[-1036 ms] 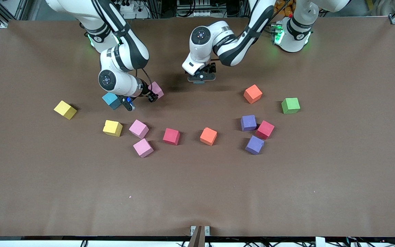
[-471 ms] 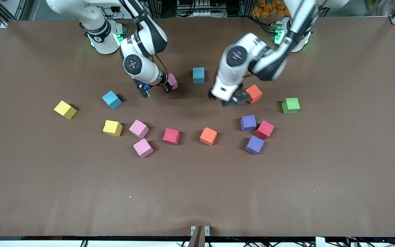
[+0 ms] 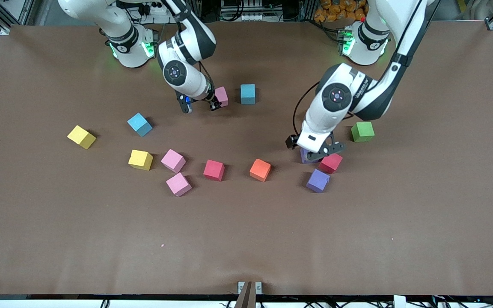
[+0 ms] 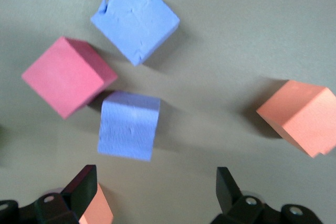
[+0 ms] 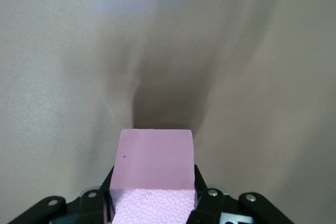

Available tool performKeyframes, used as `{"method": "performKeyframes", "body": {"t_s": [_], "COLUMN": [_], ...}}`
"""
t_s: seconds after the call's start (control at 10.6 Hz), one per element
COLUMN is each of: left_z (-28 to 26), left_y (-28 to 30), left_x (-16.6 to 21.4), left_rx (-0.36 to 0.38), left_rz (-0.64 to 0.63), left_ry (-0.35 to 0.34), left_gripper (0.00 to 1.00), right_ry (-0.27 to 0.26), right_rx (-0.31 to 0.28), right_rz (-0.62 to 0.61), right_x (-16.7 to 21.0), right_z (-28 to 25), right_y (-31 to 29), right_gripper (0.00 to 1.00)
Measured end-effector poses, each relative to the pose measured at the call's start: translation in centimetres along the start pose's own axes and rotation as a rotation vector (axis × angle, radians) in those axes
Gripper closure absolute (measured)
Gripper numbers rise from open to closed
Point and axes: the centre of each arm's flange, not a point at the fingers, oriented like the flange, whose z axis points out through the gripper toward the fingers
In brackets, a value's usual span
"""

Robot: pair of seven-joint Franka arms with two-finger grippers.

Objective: Form number 2 with 11 blocks

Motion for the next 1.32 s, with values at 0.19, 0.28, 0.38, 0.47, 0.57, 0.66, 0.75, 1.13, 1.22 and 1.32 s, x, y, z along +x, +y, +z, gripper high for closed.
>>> {"method": "performKeyframes", "body": {"t_s": [0.19, 0.28, 0.38, 0.47, 0.57, 0.66, 0.75, 1.13, 1.22, 1.32], "left_z": [1.8, 2.5, 3.0, 3.3, 3.5, 3.9, 4.3, 5.1, 5.4, 5.7], "left_y": [-1.0, -1.5, -2.0, -2.3, -2.2, -2.0, -1.8, -1.8, -1.9, -1.9], "left_x": [2.3, 3.1, 3.7, 4.0, 3.9, 3.7, 3.4, 3.0, 2.9, 2.8], "left_rx": [0.012, 0.018, 0.023, 0.026, 0.028, 0.031, 0.035, 0.046, 0.048, 0.052], "left_rz": [0.039, 0.064, 0.086, 0.100, 0.109, 0.114, 0.119, 0.123, 0.124, 0.125], "left_ry": [-0.014, -0.020, -0.023, -0.026, -0.029, -0.034, -0.040, -0.055, -0.059, -0.064], "left_gripper": [0.00, 0.00, 0.00, 0.00, 0.00, 0.00, 0.00, 0.00, 0.00, 0.00], "right_ry": [-0.031, -0.048, -0.058, -0.057, -0.055, -0.054, -0.060, -0.073, -0.079, -0.083], "right_rx": [0.026, 0.054, 0.083, 0.095, 0.096, 0.096, 0.104, 0.125, 0.128, 0.136], "right_rz": [0.047, 0.074, 0.092, 0.096, 0.099, 0.103, 0.118, 0.143, 0.155, 0.160], "right_x": [0.1, 0.1, 0.0, -0.3, -0.5, -0.5, -0.5, -1.7, -1.6, -1.8], "right_z": [0.0, 0.1, 0.5, 1.0, 1.6, 1.9, 2.2, 3.7, 3.7, 3.8], "right_y": [-0.2, -0.2, 0.1, 0.5, 0.8, 0.9, 0.9, 1.7, 1.7, 1.8], "right_gripper": [0.45, 0.45, 0.45, 0.45, 0.45, 0.45, 0.45, 0.45, 0.45, 0.45]}}
